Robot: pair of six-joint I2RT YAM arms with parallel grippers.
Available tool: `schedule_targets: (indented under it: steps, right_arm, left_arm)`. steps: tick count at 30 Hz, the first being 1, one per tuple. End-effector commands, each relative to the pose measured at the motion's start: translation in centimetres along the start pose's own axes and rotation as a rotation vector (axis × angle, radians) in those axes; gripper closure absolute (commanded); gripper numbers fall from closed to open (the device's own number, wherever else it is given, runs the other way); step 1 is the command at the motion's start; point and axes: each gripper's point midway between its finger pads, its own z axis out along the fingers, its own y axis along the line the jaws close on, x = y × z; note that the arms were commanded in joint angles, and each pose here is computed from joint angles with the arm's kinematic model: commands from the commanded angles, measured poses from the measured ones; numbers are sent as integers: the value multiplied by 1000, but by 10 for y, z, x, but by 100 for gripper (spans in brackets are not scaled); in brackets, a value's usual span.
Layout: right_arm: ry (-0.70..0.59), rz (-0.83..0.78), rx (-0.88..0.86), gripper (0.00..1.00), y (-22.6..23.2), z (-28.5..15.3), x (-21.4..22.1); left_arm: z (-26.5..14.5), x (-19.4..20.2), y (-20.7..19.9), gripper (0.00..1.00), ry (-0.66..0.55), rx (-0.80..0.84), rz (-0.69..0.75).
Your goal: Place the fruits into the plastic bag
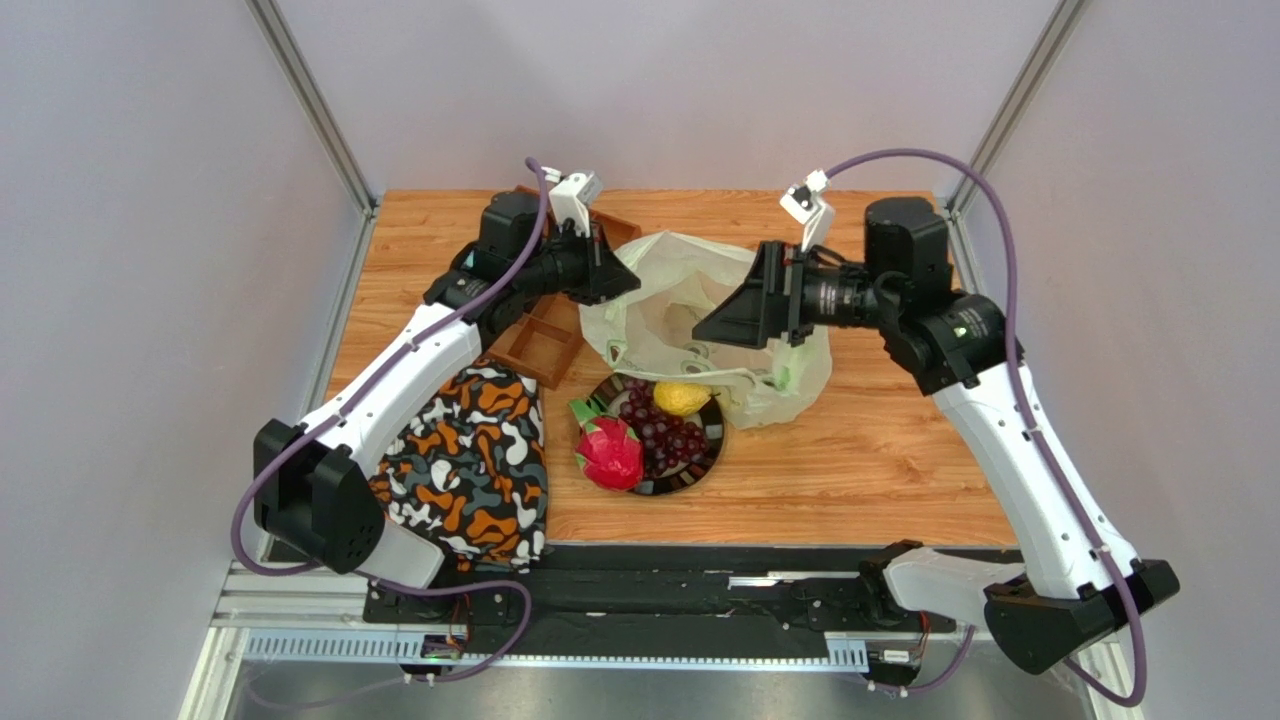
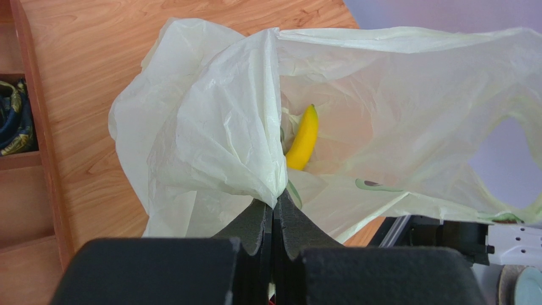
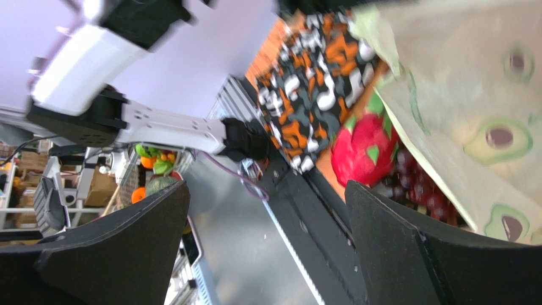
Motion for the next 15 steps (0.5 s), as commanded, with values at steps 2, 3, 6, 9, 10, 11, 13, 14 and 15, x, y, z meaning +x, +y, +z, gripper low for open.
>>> schedule_targets:
  steps: [2,3,6,9,10,11,13,14,15]
  right_arm:
    - [-204,-241,-237,4,91,-38,-55]
    - [-211,-248,-262,5,95,-37,-57]
    - [-241,-289,-213,9,89,-22,-58]
    - [-211,-418,-31,9,70,7,-38]
    - [-180,-422,1,10,63,17,-31]
    - [-168,-422,40,11,52,27,-26]
    - [-133,-414,66,13,43,46,-14]
    - [-130,-414,106,13,35,53,-11]
    - [-95,-418,122,13,29,64,1]
  left_arm:
    - [2,-27,-10,100,-65,35,24]
    - [2,-27,-11,100,-65,40,23]
    - [0,-26,-15,100,-55,56,24]
    - [-4,-20,-12,100,-28,37,43]
    - [-6,-19,-12,100,-22,30,51]
    - [-10,-19,-11,100,-19,18,72]
    - [-13,-11,-8,100,11,3,88]
    - [-17,-9,-8,100,18,1,94]
    - [-19,-5,-7,100,37,-9,93]
